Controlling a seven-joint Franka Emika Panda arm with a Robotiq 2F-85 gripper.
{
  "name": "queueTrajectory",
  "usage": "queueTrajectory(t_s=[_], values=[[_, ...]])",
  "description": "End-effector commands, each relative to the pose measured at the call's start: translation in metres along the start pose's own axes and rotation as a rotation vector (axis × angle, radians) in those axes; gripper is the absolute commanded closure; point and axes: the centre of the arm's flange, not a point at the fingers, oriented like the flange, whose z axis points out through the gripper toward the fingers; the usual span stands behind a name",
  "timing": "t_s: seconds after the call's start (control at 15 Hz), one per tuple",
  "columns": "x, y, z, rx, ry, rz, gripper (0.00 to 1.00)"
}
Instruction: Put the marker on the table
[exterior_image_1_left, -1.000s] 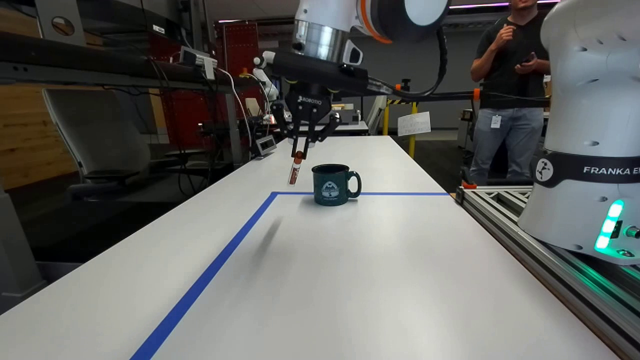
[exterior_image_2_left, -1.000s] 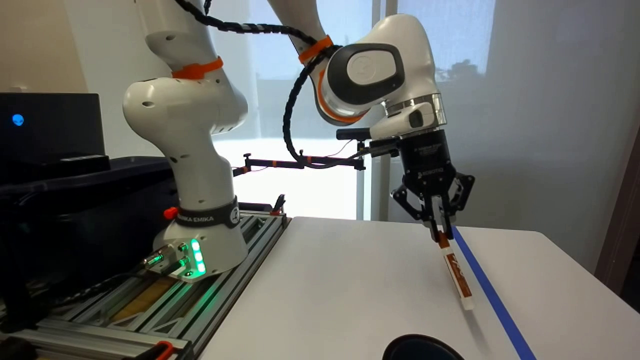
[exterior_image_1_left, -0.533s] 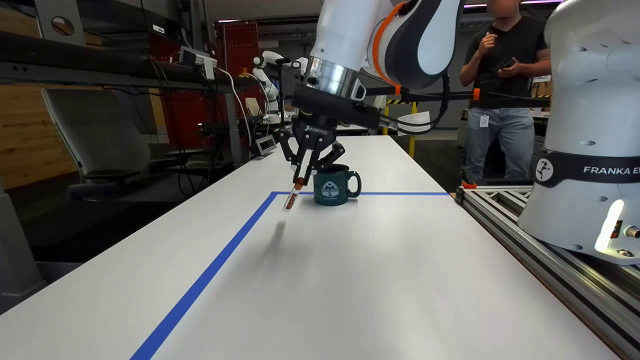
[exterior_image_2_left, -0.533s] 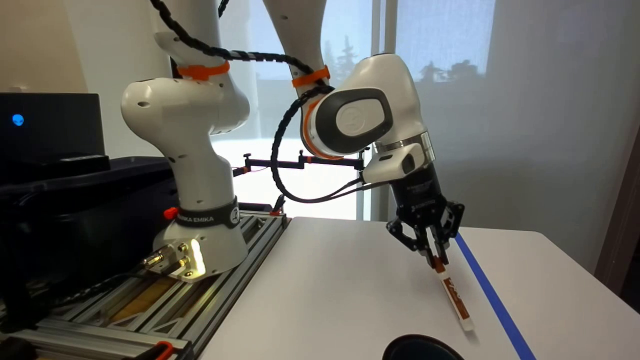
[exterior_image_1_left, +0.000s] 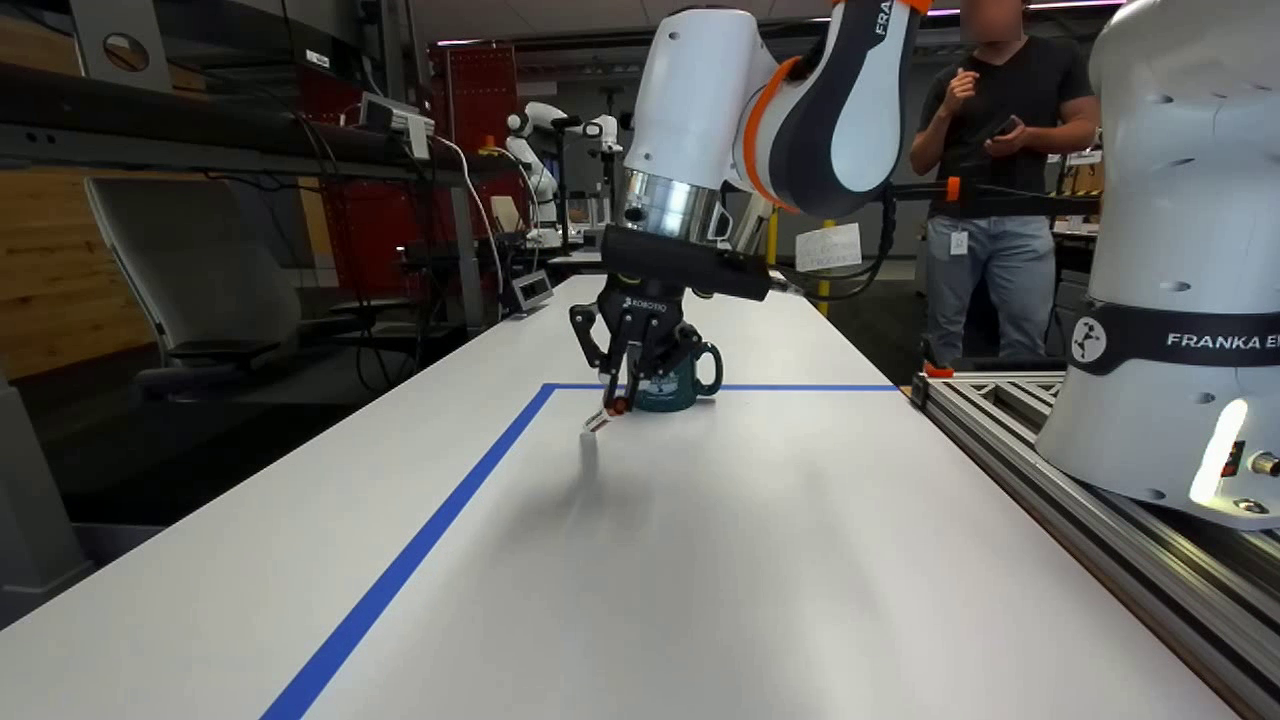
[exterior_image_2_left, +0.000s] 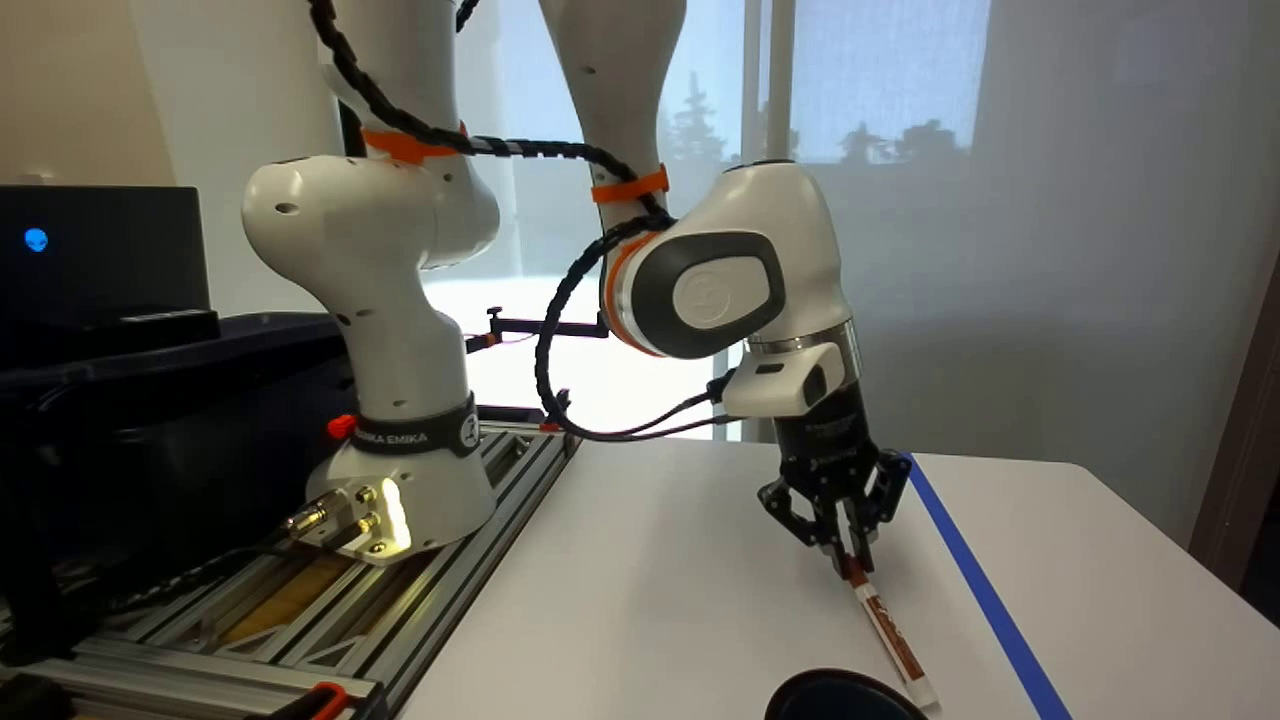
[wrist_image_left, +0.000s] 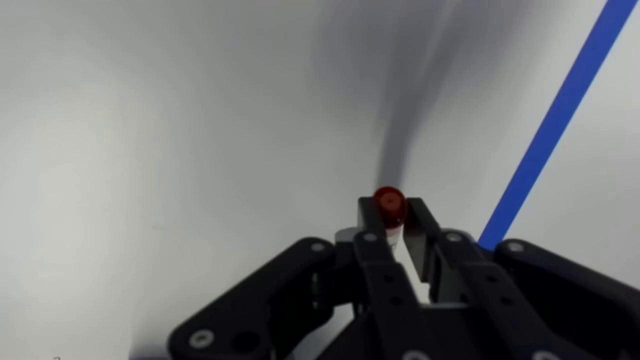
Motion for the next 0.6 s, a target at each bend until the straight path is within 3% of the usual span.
queueTrajectory(t_s=[0.0,0.4,0.47,0.53], values=[[-0.007,0.002,0.02,-0.055,-0.027,-0.03,0.96],[-0.015,0.004,0.034,-0.145,-0.049,-0.027,0.96],[-0.016,0.002,0.034,-0.155,-0.051,-0.02,0.57],[-0.016,0.0,0.031,-0.168,-0.048,-0.01,0.56]])
